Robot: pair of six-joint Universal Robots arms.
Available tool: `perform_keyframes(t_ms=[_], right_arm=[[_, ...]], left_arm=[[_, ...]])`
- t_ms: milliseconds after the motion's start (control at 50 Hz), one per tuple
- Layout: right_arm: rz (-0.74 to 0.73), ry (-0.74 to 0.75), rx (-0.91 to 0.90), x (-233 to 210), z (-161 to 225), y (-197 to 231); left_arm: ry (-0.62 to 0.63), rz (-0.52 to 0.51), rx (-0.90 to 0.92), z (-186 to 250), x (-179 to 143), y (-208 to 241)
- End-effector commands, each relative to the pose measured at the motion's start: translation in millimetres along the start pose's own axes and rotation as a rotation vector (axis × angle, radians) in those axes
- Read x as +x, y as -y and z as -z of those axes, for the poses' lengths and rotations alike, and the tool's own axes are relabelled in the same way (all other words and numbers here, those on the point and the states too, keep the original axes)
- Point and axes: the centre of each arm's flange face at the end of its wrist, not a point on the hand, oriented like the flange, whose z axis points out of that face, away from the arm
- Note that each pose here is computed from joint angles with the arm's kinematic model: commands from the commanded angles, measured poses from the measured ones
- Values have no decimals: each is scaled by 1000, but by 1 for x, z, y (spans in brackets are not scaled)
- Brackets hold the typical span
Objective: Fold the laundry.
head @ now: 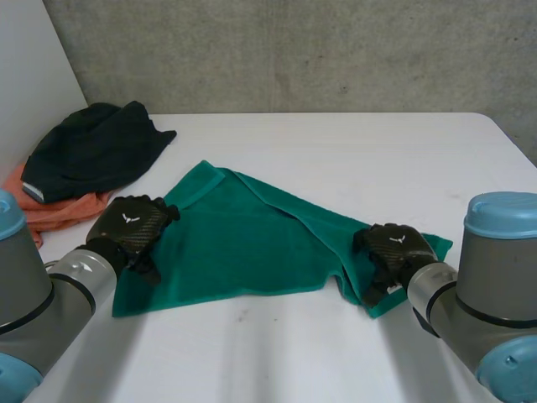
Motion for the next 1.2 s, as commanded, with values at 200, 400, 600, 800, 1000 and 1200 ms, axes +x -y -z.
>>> perform_keyframes(t_ms=[200, 400, 600, 800, 1000, 1200], right_arm=[[24, 7, 2, -5, -17, -9], [88, -6, 30, -3, -29, -4], [164, -26, 143, 3, -10, 40], [43, -27, 142, 1, -12, 49], [-123, 17, 48, -7, -48, 35], [-97, 40, 55, -23, -80, 33]], left_arm=[[3, -1, 4, 0, 0, 0], [6, -3, 18, -2, -2, 4], [49, -38, 193, -33, -17, 40], [-144, -49, 223, -89, 2, 36], [-57, -20, 123, -76, -5, 21], [-62, -16, 106, -41, 1, 16]])
